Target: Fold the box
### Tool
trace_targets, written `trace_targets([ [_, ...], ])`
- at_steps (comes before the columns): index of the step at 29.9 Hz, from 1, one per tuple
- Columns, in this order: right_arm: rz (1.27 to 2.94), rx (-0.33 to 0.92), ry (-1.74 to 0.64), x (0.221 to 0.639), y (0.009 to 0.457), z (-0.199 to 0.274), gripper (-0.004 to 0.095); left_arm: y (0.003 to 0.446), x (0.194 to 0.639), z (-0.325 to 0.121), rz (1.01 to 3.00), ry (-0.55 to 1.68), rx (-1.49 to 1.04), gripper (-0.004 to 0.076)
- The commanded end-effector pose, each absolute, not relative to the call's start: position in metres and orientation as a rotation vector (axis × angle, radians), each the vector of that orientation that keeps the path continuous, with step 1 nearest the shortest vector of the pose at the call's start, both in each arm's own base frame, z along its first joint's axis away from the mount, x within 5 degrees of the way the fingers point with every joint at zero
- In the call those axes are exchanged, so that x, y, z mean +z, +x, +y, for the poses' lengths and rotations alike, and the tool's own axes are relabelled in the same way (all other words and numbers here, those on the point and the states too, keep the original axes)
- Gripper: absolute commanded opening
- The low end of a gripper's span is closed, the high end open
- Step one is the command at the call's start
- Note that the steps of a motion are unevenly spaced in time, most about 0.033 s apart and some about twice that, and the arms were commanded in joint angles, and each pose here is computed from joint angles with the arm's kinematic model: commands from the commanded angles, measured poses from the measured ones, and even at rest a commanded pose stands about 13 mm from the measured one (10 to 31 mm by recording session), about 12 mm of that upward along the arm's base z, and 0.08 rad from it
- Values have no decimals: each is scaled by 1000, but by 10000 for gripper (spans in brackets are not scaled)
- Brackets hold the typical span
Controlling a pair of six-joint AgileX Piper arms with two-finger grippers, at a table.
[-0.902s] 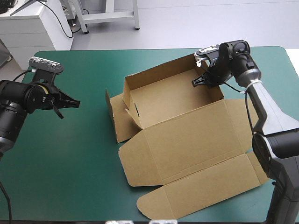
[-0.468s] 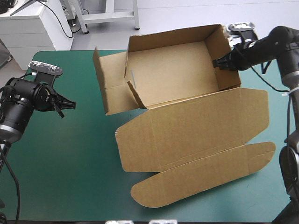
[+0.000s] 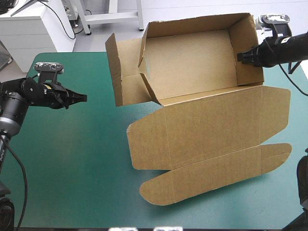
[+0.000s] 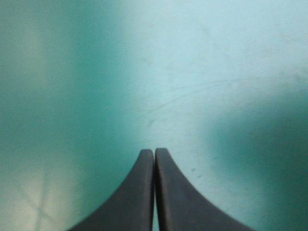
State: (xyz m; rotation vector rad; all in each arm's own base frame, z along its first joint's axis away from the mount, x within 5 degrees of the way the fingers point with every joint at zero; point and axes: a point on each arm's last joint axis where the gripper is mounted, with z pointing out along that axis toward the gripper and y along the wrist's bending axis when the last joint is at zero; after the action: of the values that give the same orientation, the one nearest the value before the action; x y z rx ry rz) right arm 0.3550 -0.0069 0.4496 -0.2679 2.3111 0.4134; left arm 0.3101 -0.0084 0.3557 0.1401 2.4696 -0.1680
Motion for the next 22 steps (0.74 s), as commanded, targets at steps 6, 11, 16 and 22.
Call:
trace_targets([
  [6, 2193, 476, -283, 481, 333, 0, -21, 325, 374, -45, 2214, 188, -727, -8],
  [11, 2196, 468, -283, 481, 334, 0, -19, 321, 388, -59, 2063, 271, -965, -8],
  [16, 2199, 466, -296, 481, 334, 4, -19, 316, 399, -68, 1953, 331, -1125, -8],
  [22, 2234, 430, -343, 475, 338, 23, -19, 306, 409, -75, 1856, 419, -1289, -8],
])
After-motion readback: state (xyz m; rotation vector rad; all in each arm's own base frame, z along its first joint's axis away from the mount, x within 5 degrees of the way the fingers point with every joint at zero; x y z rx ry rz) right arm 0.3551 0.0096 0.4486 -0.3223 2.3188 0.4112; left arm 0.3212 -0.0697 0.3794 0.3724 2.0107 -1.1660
